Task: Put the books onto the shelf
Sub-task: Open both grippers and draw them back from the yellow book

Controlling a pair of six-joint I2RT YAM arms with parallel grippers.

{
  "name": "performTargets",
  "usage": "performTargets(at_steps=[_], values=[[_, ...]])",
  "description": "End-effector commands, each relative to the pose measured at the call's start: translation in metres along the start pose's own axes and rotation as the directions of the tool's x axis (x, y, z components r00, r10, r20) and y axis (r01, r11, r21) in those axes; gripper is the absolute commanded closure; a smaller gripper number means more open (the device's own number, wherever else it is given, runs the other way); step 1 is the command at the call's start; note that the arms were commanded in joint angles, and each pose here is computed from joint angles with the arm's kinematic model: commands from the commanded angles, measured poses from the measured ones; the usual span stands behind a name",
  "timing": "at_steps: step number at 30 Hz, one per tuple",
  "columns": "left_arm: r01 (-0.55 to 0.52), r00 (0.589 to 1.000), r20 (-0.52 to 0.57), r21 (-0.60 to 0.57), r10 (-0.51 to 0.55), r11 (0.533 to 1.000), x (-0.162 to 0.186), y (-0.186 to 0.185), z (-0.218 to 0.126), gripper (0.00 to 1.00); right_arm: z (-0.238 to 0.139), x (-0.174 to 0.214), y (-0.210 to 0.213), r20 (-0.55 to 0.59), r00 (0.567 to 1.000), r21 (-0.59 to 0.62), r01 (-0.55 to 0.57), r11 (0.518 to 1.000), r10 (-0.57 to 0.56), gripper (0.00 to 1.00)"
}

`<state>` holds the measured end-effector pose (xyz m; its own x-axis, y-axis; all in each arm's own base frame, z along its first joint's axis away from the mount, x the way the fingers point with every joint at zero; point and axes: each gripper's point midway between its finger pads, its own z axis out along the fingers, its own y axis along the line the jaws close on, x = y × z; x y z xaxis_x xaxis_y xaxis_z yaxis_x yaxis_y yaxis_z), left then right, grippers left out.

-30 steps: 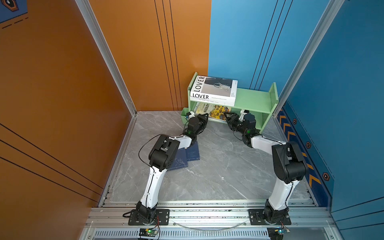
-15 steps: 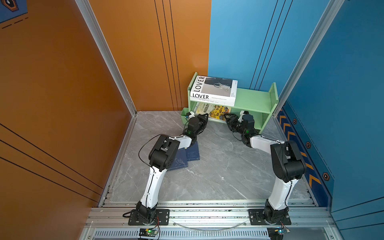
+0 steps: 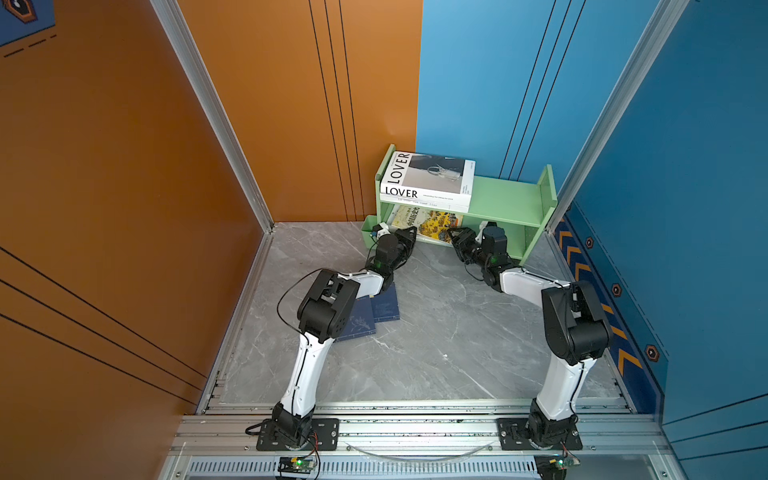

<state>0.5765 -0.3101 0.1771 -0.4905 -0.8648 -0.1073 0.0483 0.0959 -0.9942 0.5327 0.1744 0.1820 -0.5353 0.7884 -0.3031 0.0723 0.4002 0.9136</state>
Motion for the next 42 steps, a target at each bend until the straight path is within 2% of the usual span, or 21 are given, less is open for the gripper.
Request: performTargets(at_steps=[1, 4, 10, 19, 27, 42], values=[[-0.021, 1.000, 0.004, 0.012, 0.021, 1.000, 0.002, -0.004, 0.000, 0.85, 0.000, 0.002, -0.015, 0.006, 1.000, 0.081, 0.020, 0.997, -0.021, 0.43], [-0.021, 1.000, 0.000, 0.008, 0.021, 1.000, 0.003, -0.004, 0.000, 0.80, -0.002, 0.001, -0.018, 0.010, 0.999, 0.101, 0.033, 0.994, -0.034, 0.43], [-0.021, 1.000, 0.009, -0.002, 0.021, 1.000, -0.002, -0.004, -0.006, 0.58, -0.004, -0.003, -0.024, 0.021, 0.998, 0.137, 0.050, 0.989, -0.053, 0.43], [-0.022, 1.000, -0.005, -0.124, 0.022, 0.992, -0.032, 0.005, -0.020, 0.42, -0.005, -0.002, -0.032, 0.022, 0.999, 0.156, 0.042, 0.987, -0.046, 0.43], [-0.047, 0.999, -0.027, -0.202, 0.043, 0.978, -0.056, 0.009, -0.027, 0.40, -0.005, 0.000, -0.033, 0.016, 0.999, 0.156, 0.040, 0.987, -0.043, 0.43], [-0.193, 0.978, 0.031, -0.235, 0.206, 0.953, -0.068, -0.017, -0.055, 0.39, -0.008, -0.003, -0.026, 0.019, 0.999, 0.135, 0.048, 0.990, -0.051, 0.43]])
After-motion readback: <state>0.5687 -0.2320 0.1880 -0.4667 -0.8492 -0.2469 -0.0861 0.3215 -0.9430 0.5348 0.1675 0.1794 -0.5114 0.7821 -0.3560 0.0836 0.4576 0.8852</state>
